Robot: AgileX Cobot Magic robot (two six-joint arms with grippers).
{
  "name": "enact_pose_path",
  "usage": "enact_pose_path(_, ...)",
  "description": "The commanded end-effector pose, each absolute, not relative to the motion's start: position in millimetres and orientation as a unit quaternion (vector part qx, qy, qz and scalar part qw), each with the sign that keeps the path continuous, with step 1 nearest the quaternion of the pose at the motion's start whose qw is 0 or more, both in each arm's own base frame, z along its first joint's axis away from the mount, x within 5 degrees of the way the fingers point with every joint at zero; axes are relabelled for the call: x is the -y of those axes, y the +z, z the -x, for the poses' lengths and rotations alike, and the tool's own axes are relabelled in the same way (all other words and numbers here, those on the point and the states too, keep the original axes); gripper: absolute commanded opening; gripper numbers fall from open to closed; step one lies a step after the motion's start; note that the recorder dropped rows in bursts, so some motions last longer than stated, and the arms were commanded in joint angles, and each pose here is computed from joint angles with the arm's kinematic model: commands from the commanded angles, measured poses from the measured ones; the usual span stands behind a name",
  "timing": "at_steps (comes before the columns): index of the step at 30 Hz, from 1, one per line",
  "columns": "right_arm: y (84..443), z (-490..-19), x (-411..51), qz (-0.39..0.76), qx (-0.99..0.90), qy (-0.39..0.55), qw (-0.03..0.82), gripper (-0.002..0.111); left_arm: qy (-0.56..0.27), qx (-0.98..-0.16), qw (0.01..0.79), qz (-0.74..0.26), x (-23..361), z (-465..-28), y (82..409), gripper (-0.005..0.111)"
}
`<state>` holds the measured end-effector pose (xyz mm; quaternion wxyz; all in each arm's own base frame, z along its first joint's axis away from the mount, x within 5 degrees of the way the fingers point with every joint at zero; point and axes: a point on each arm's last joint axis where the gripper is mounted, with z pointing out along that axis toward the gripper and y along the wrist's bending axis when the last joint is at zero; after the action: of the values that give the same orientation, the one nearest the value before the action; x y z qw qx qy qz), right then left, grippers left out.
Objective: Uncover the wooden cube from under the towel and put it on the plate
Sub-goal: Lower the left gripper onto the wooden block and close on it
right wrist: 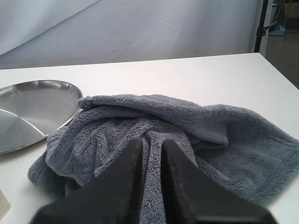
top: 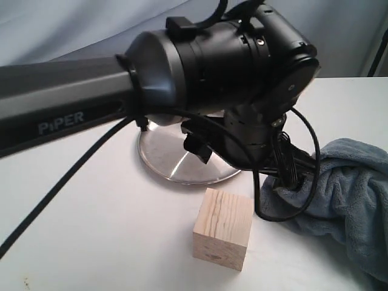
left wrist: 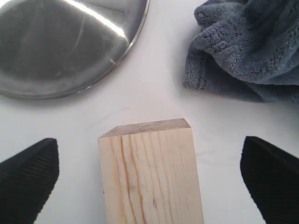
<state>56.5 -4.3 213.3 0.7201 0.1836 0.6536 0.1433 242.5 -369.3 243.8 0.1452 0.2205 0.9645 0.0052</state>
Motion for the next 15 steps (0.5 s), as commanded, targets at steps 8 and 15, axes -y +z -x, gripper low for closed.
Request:
enact_pose_path(8, 212, -56, 4, -0.186, -0.656, 0.148, 0.717, 0.003, 0.036, -0.977, 0.088, -0.193, 370, -240, 197, 0.105)
enact_pose_path(15, 212, -56, 4, -0.186, -0.656, 0.148, 0.717, 0.003, 0.075, -0.98, 0.048, -0.177, 352, -236, 169, 0.105)
